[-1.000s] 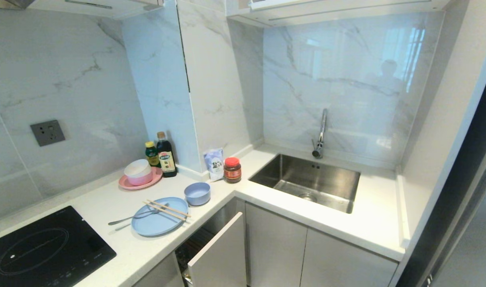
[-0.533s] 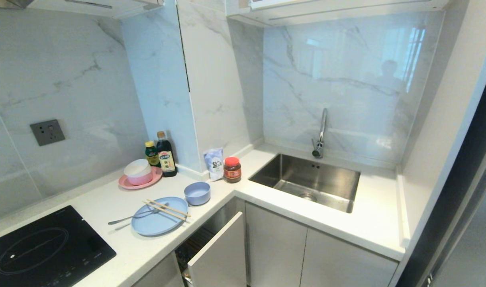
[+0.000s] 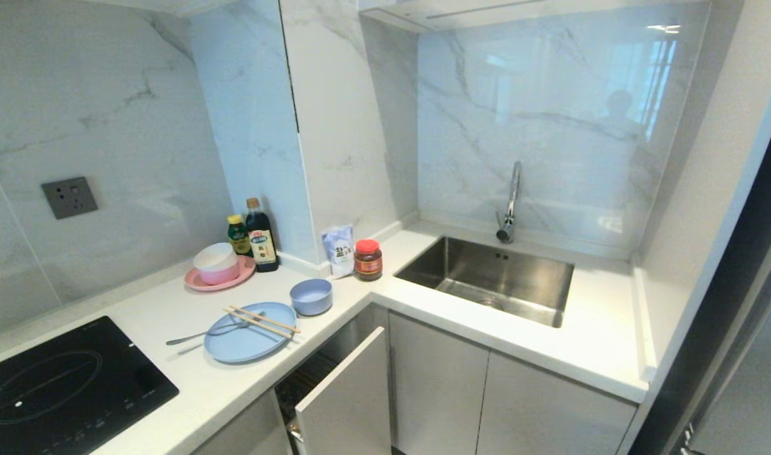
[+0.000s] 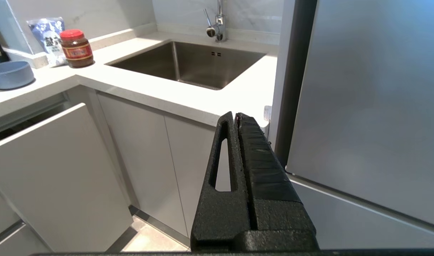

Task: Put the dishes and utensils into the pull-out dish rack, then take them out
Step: Open the cupboard

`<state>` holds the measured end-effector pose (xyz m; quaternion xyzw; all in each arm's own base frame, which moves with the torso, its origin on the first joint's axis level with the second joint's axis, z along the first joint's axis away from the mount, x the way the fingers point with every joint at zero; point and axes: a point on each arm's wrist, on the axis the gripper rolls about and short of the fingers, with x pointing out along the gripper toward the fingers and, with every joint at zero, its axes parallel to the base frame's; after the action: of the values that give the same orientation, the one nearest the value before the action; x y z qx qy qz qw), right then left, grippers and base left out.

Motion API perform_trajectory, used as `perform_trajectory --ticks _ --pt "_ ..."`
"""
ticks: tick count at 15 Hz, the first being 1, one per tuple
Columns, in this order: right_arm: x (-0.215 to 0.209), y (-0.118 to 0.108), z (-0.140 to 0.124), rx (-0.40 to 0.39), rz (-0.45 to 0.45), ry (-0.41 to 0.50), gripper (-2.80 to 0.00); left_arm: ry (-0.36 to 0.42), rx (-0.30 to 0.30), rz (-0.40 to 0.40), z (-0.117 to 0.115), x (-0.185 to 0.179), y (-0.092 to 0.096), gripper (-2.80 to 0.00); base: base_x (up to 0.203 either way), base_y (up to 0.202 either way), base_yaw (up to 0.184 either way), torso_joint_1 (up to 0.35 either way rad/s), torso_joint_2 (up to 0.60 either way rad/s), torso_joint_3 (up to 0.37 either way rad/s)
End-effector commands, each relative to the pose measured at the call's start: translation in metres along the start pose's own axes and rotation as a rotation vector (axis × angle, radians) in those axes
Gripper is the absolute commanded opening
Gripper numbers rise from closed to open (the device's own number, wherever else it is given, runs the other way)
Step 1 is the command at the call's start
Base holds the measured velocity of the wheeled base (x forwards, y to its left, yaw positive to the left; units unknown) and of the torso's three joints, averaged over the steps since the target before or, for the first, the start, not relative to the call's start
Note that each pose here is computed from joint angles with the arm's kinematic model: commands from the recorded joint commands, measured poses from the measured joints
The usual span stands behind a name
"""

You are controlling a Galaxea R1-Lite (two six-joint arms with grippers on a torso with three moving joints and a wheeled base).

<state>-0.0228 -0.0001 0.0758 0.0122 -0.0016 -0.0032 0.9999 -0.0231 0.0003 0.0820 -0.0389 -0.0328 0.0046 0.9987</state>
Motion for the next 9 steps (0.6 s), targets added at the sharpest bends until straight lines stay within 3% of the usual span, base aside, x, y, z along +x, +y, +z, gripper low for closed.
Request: perform_trajectory --ticks 1,9 --pt "-0.0001 0.0 -0.0005 0.0 0.0 -0.001 -2.8 0.025 0.0 0.002 -0.0068 0.0016 0.0005 -2.8 0.0 0.0 0.0 -0.15 0.32 0.159" --pt "-0.0001 0.0 -0.0005 0.002 0.0 -0.001 -2.8 0.025 0.0 0.002 -0.0068 0.0016 0.0005 -2.8 0.0 0.0 0.0 -0.157 0.32 0.16"
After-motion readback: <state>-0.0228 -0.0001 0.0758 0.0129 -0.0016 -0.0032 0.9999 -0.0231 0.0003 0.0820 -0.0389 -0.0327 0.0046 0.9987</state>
